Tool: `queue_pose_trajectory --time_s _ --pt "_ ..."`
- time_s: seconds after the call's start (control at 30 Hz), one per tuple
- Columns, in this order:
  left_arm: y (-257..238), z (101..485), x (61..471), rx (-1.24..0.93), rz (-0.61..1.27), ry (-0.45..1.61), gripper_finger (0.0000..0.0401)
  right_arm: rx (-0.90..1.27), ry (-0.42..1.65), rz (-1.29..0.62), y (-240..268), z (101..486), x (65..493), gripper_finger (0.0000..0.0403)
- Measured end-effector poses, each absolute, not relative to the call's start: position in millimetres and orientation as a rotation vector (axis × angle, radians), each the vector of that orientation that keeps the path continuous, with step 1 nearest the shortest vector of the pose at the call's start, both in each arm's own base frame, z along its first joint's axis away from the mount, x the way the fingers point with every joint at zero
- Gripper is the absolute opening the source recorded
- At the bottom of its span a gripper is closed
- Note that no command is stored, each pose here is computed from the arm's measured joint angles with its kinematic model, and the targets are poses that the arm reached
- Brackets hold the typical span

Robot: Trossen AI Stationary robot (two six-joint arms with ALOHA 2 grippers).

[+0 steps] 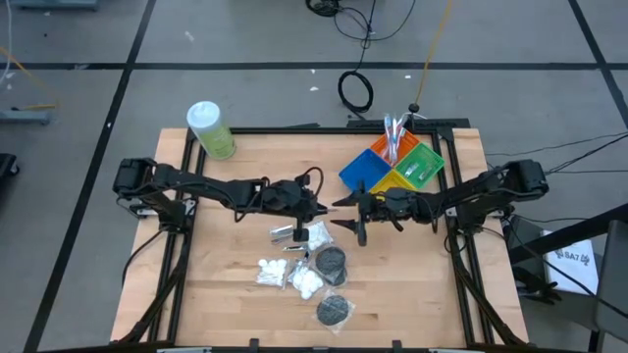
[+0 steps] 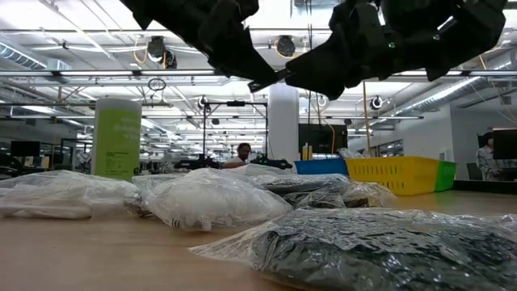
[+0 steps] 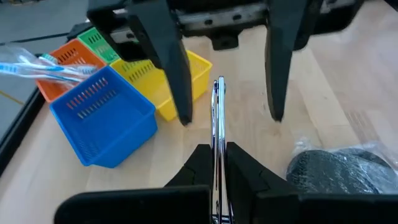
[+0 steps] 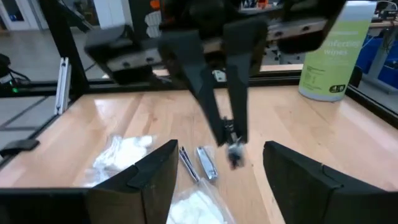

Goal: Pick & Place Travel size toiletries
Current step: Put the nail cutter into the green bin

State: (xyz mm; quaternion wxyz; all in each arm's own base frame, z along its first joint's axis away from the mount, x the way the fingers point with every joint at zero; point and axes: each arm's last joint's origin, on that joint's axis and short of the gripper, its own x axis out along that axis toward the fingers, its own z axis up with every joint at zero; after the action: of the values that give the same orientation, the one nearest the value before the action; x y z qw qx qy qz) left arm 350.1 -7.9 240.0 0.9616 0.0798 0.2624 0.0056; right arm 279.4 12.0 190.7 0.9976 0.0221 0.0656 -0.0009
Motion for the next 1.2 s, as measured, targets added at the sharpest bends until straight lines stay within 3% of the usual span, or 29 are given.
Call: queue_pose_trajectory --time_s 0.43,0.73,0.97,1.2 --pt "-7.9 239.8 350.0 0.154 0.011 0.533 0.0009 0.013 0.119 -0.010 9.8 195.2 285.6 0.0122" --pt "-7.7 239.8 350.0 0.147 0.015 0.534 0.0008 0.007 0.137 -0.035 2.2 193.5 285.5 0.0017" --pt "-8.3 242.0 349.6 0.154 0.045 0.521 0.0046 0.000 0.190 -0.061 -0.3 189.5 284.5 0.0015" --pt "-17.0 274.8 328.2 0.226 0.245 0.470 0.0116 -0.061 0.342 -0.348 -11.0 196.8 263.3 0.0015"
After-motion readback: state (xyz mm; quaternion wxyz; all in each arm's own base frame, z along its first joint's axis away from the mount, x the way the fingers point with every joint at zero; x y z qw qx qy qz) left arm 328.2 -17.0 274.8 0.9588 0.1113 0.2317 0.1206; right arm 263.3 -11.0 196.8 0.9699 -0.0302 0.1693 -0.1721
